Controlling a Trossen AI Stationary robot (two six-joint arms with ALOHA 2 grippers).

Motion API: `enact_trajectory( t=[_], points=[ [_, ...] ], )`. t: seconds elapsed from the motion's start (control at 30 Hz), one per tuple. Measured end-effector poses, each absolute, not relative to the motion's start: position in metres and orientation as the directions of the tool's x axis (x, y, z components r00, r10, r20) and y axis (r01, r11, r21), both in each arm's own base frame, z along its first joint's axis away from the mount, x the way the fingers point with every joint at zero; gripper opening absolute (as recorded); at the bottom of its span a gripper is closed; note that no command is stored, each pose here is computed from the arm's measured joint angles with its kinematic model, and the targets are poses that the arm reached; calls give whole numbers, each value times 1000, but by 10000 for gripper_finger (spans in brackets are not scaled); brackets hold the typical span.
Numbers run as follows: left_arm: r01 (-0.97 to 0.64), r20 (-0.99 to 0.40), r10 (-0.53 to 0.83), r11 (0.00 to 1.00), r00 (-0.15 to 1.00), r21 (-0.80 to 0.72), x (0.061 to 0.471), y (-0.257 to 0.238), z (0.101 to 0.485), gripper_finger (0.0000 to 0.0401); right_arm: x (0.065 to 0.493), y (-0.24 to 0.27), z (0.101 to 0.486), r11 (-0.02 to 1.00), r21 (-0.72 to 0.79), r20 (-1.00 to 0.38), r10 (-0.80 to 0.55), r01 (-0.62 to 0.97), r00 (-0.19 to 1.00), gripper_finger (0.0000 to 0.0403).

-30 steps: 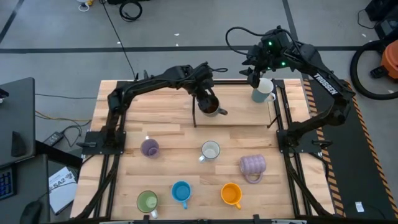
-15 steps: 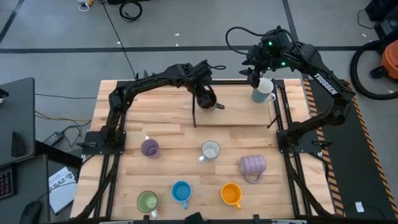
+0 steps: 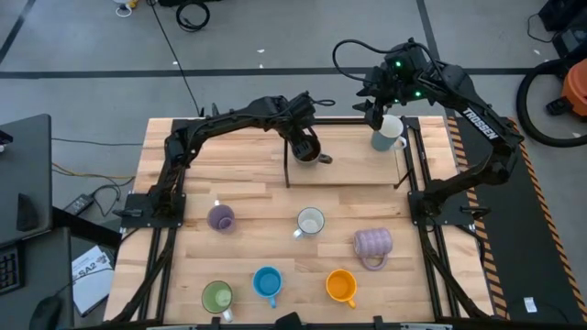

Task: Place coffee mugs
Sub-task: Put the blue patterned mug on the shelf

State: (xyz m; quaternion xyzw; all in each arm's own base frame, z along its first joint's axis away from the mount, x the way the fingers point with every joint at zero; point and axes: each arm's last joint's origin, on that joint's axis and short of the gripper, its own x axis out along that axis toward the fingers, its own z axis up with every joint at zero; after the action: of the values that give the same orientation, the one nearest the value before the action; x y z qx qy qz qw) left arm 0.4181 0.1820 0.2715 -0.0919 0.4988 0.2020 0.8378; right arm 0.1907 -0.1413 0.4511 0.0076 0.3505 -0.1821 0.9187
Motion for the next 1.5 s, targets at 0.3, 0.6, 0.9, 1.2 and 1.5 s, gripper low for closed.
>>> enact_trajectory(
  t=[0.3,0.6,0.9,1.2,1.5],
  points=[
    [-432,-864,261,900,431,57,421,183,269,77,191,-141,451,934,-114,-647,-329,340,688,204],
    [-432,-854,264,900,448,52,423,183,270,117,191,-141,451,934,-113,-647,-329,340,688,204],
    [-433,-853,266,900,450,52,421,185,276,153,191,-141,451,934,-113,-647,-329,340,688,204],
    [-391,-812,285,917,510,76,408,173,340,153,191,-141,451,935,-112,-646,-326,337,690,204],
    [-325,-767,273,942,581,89,359,127,415,153,197,-134,452,956,-90,-634,-271,279,725,204]
  ],
)
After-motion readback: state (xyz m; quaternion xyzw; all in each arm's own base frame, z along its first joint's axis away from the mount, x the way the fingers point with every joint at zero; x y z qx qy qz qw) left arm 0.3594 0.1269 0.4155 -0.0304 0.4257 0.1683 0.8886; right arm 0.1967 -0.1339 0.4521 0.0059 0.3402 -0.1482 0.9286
